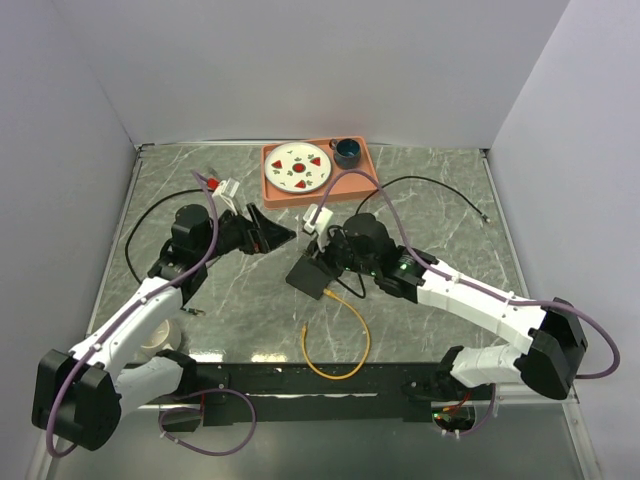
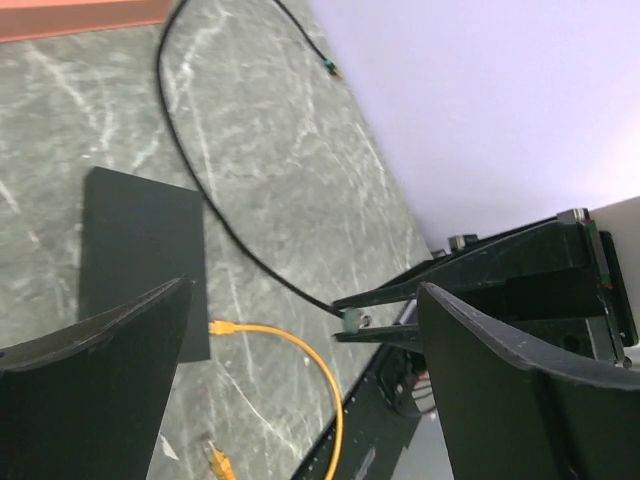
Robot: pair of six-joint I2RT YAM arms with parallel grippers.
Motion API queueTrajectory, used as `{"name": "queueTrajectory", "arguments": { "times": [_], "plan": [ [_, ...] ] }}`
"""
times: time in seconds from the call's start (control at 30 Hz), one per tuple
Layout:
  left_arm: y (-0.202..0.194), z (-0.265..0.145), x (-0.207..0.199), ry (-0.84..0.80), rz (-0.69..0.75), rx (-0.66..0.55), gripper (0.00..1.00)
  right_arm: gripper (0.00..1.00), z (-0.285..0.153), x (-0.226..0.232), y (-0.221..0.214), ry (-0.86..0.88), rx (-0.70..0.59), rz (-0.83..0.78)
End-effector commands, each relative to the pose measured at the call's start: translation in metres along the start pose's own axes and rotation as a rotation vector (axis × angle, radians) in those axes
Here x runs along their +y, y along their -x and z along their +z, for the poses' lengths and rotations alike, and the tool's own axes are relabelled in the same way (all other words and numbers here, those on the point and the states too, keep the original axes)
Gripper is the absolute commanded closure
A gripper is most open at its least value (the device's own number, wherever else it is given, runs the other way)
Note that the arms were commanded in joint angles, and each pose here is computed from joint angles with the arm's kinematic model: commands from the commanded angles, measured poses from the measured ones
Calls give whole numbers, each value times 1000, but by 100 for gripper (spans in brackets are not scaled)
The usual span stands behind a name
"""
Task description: Insert the plug into the switch port
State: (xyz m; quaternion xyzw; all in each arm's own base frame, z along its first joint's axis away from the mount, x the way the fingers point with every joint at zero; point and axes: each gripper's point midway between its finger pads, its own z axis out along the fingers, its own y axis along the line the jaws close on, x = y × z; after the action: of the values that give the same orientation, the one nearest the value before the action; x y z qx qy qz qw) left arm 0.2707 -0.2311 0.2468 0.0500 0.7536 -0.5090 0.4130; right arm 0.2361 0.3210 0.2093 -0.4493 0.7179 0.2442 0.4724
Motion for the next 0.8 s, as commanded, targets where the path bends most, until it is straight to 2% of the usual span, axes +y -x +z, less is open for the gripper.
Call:
{"name": "queueTrajectory", "arguments": {
  "times": [0.0, 0.17, 0.43, 0.77],
  "plan": [
    [19, 7, 8, 33, 33, -40, 1, 100, -12, -19, -15, -73, 11, 64],
    [14, 14, 27, 77, 59, -17, 1, 100, -22, -54, -49, -198, 86, 211],
    [8, 32, 57, 126, 69, 28, 3, 100, -29, -77, -103, -326, 224, 377],
    [-13, 61, 89, 120, 8, 131, 3, 100, -11, -59, -140, -242, 338, 431]
  ]
}}
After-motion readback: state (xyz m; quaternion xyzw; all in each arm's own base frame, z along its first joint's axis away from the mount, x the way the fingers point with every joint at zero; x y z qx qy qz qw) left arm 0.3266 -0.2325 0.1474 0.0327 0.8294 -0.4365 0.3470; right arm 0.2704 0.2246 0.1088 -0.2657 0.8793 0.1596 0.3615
